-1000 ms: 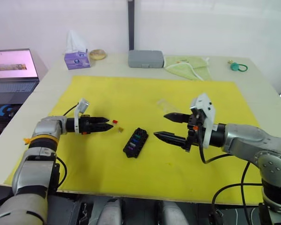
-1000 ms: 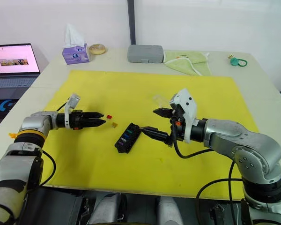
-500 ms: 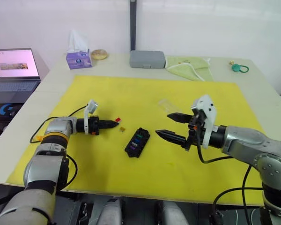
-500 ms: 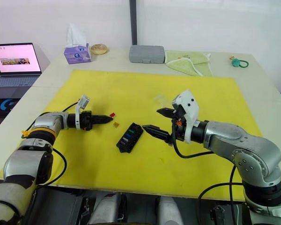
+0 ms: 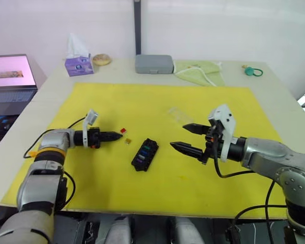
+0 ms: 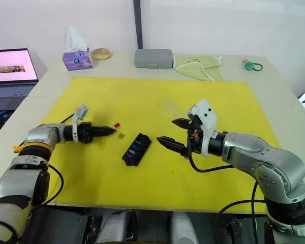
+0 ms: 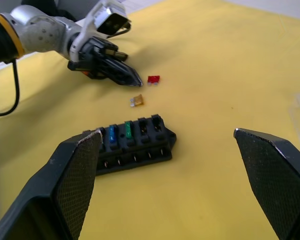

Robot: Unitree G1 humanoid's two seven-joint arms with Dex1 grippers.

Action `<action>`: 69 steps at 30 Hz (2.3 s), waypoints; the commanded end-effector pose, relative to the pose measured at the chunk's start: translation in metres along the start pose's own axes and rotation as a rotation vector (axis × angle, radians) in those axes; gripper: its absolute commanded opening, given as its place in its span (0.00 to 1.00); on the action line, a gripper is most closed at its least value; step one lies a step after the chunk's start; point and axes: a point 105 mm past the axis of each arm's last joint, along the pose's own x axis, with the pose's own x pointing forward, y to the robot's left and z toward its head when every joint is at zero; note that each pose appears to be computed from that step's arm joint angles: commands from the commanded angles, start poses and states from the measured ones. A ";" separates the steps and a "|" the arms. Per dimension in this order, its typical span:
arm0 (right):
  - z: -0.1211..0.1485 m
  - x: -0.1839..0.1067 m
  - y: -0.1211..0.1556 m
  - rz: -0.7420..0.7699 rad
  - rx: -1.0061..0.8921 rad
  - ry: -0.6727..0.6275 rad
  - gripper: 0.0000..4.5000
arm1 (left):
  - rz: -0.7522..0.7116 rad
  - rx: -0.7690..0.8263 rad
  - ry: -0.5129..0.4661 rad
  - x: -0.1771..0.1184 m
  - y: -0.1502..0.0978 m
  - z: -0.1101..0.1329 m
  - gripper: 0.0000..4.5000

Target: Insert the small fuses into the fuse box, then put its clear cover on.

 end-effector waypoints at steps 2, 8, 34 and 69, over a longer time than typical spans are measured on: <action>0.009 -0.001 0.000 0.004 -0.033 -0.036 1.00 | 0.046 -0.046 -0.038 -0.006 -0.002 -0.013 0.64; 0.008 0.002 0.000 0.009 -0.033 -0.037 1.00 | 0.137 -0.056 -0.119 0.004 0.000 -0.021 0.86; 0.009 0.004 -0.008 -0.050 -0.052 -0.049 1.00 | 0.251 -0.422 -0.082 0.058 0.013 -0.027 0.86; 0.065 -0.009 -0.007 0.122 0.054 -0.151 1.00 | -0.196 0.176 -0.187 -0.018 -0.086 0.079 0.01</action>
